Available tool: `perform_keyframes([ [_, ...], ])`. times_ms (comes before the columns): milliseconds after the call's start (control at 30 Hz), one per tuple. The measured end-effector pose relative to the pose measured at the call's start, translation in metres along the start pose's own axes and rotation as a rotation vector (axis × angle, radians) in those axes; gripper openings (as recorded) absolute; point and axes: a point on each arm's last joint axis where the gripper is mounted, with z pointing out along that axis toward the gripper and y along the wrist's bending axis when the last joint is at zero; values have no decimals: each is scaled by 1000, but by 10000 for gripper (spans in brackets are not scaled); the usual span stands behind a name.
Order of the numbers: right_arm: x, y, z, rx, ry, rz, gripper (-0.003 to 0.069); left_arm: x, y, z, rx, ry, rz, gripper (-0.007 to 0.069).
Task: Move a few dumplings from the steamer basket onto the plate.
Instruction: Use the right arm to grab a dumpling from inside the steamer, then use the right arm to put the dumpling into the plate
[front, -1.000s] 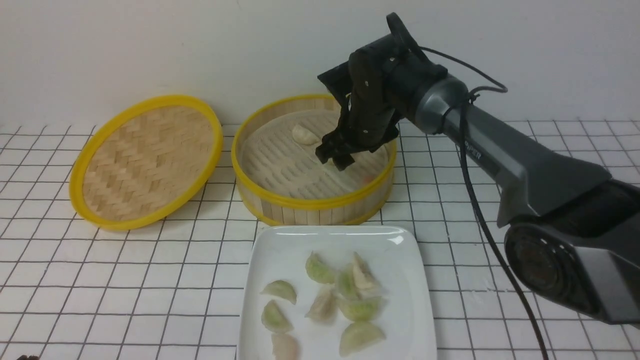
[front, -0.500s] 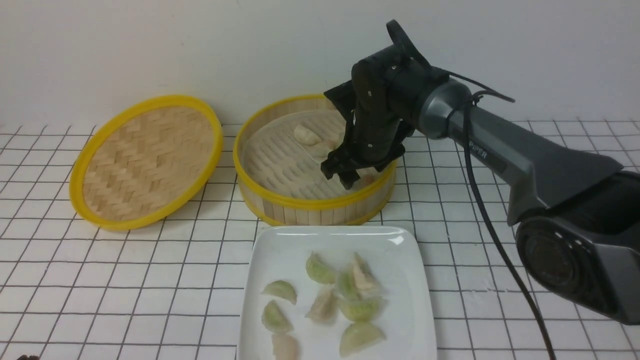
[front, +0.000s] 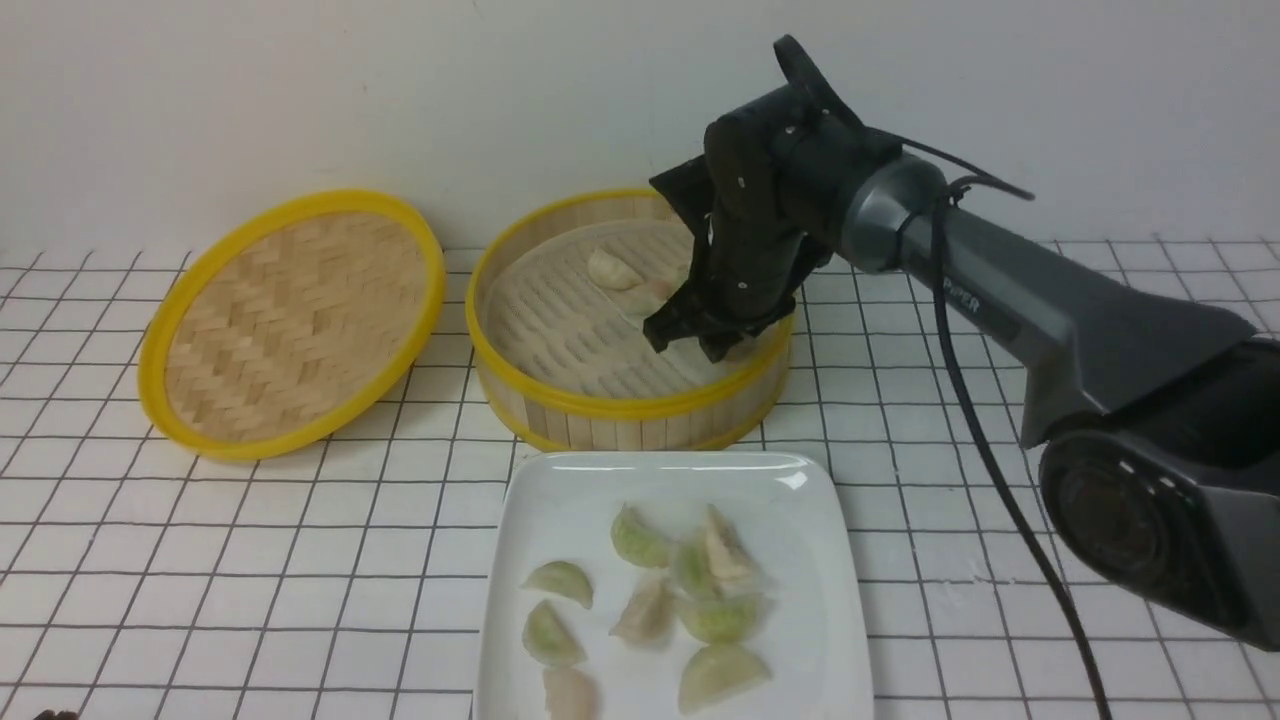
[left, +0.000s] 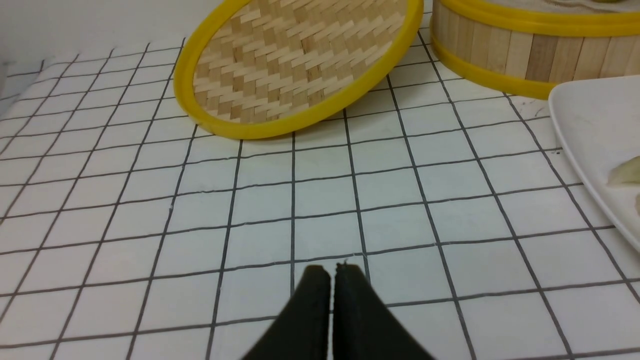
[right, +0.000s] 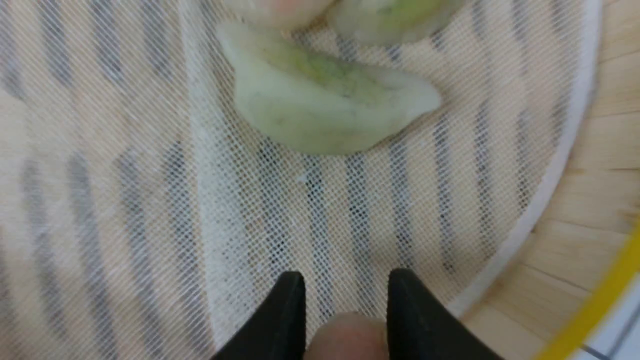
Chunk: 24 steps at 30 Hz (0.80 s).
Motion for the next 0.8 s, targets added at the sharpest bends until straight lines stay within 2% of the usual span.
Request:
perform_keyframes([
  [133, -7, -3, -40, -15, -68, 16, 188, 0, 0, 0, 0, 0, 0, -6],
  [233, 1, -2, -71, -66, -71, 38, 188, 0, 0, 0, 0, 0, 0, -6],
  [400, 56, 8, -107, -217, 68, 99, 188, 0, 0, 0, 0, 0, 0, -6],
  [467, 72, 11, -108, -236, 118, 105, 188, 0, 0, 0, 0, 0, 0, -6],
  [533, 105, 16, -97, -240, 232, 101, 188, 0, 0, 0, 0, 0, 0, -6],
  [633, 130, 23, -73, -242, 304, 107, 188, 0, 0, 0, 0, 0, 0, -6],
  [700, 137, 25, -58, -242, 312, 113, 188, 0, 0, 0, 0, 0, 0, -6],
  [800, 136, 26, -49, -240, 289, 117, 240, 0, 0, 0, 0, 0, 0, -6],
])
